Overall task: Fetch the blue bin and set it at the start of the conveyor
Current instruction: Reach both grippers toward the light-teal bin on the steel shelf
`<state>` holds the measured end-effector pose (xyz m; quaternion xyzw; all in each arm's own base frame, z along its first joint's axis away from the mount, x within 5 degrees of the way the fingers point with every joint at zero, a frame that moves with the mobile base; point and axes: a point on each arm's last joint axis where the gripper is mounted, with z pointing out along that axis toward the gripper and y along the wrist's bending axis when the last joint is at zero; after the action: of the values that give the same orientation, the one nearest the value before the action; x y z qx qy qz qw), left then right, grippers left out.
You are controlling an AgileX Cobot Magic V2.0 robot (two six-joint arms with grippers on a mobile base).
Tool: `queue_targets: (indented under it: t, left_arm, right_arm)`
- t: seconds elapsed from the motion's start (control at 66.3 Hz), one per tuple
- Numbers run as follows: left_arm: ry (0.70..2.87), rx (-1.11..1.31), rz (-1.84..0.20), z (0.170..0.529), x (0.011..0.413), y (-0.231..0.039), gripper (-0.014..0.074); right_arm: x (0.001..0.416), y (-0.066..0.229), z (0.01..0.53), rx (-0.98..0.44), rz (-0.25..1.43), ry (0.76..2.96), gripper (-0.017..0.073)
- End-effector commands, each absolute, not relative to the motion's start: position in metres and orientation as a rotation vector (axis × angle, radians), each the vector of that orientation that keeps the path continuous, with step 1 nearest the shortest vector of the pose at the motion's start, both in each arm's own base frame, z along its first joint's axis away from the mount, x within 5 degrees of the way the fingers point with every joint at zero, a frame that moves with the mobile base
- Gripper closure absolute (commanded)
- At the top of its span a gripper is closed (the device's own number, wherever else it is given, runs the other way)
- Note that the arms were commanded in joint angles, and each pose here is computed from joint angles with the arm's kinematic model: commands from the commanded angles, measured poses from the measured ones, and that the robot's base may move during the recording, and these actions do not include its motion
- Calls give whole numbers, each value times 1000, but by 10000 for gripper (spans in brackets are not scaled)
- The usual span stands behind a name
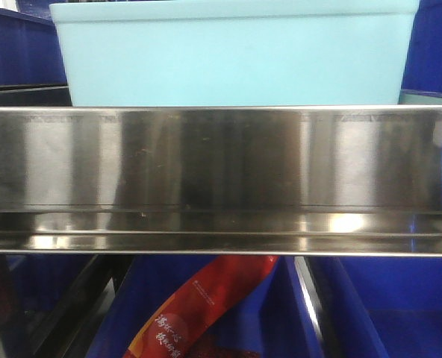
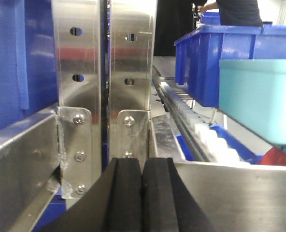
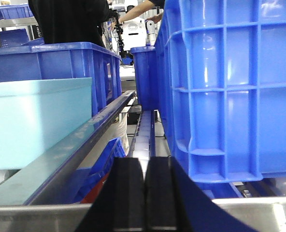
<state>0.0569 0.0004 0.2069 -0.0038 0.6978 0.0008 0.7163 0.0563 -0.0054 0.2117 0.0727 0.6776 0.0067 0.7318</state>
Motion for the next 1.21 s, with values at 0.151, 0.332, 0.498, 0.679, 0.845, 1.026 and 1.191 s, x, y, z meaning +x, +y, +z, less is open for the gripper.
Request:
queue_targets:
  t: [0.151, 0.332, 0.498, 0.679, 0.845, 1.026, 1.191]
  left_arm:
    - [1519, 5, 15, 210, 56, 0, 704]
    - [1519, 5, 15, 210, 56, 0, 704]
    - [1519, 5, 15, 210, 56, 0, 704]
    - [1509, -2, 7, 211, 56, 0, 704]
    - [1436, 0, 5, 218, 56, 0, 704]
    - [1344, 2, 4, 226, 54, 0, 704]
    - [1395, -2, 12, 270, 43, 1, 704]
  right_arm:
    - [56, -6, 214, 156, 12, 1466, 721]
    - [56, -6, 214, 156, 12, 1466, 721]
    - [56, -6, 214, 156, 12, 1466, 721]
    - [55, -6, 218, 157, 7, 1425, 721]
    - [55, -6, 220, 157, 4, 1398, 721]
    - [53, -7, 230, 163, 8, 1345, 721]
    - [37, -1, 281, 129, 39, 1405, 660]
